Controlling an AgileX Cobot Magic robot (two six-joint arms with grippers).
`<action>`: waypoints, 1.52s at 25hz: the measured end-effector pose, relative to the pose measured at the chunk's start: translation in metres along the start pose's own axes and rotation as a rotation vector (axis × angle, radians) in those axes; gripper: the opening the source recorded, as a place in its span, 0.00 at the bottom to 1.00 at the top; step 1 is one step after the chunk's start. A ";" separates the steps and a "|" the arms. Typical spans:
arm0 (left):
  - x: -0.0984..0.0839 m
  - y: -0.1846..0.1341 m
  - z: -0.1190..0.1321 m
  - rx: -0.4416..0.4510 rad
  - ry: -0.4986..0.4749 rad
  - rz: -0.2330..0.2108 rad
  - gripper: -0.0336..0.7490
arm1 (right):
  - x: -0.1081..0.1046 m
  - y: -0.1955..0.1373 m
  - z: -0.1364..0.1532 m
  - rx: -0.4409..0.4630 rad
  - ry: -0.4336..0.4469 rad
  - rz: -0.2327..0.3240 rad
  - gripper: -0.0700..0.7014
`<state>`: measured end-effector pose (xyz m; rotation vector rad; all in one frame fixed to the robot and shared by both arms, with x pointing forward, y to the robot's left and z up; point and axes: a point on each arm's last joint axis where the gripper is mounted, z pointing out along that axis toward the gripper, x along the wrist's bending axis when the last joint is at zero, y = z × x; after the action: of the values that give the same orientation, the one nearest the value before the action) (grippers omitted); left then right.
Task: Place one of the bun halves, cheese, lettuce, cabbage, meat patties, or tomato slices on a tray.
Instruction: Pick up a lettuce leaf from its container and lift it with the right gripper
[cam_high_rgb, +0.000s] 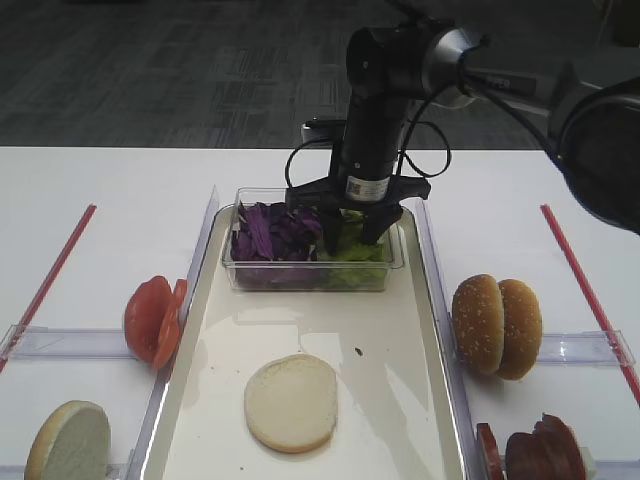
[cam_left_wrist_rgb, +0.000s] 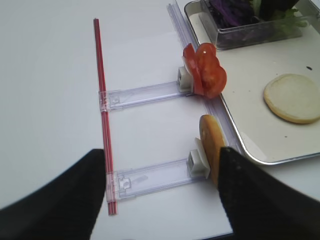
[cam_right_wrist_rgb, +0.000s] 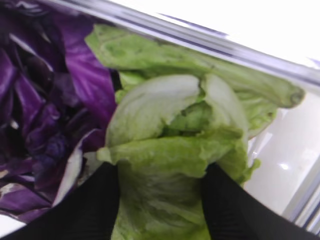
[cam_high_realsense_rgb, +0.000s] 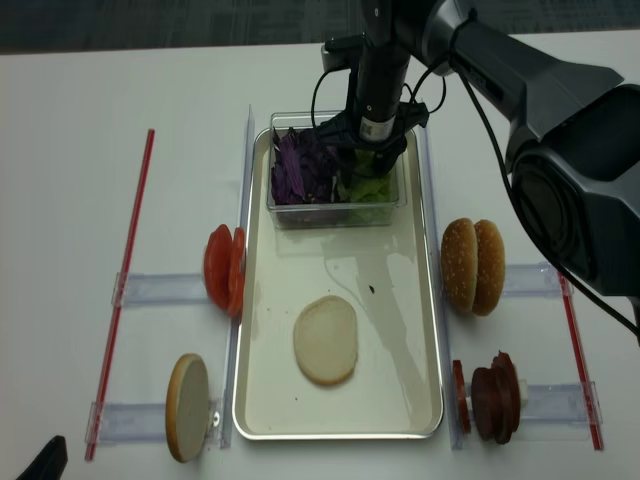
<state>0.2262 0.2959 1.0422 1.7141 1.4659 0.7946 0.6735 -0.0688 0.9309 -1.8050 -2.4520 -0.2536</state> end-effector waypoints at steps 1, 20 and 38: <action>0.000 0.000 0.000 0.000 0.000 0.000 0.63 | 0.000 0.000 0.001 0.002 -0.004 -0.001 0.60; 0.000 0.000 0.000 0.000 0.000 0.000 0.63 | -0.002 0.000 0.004 0.009 -0.013 0.023 0.18; 0.000 0.000 0.000 0.000 0.000 0.000 0.63 | 0.007 -0.003 -0.051 -0.088 0.016 0.013 0.17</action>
<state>0.2262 0.2959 1.0422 1.7141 1.4659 0.7946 0.6672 -0.0728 0.9823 -1.8449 -2.4536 -0.3800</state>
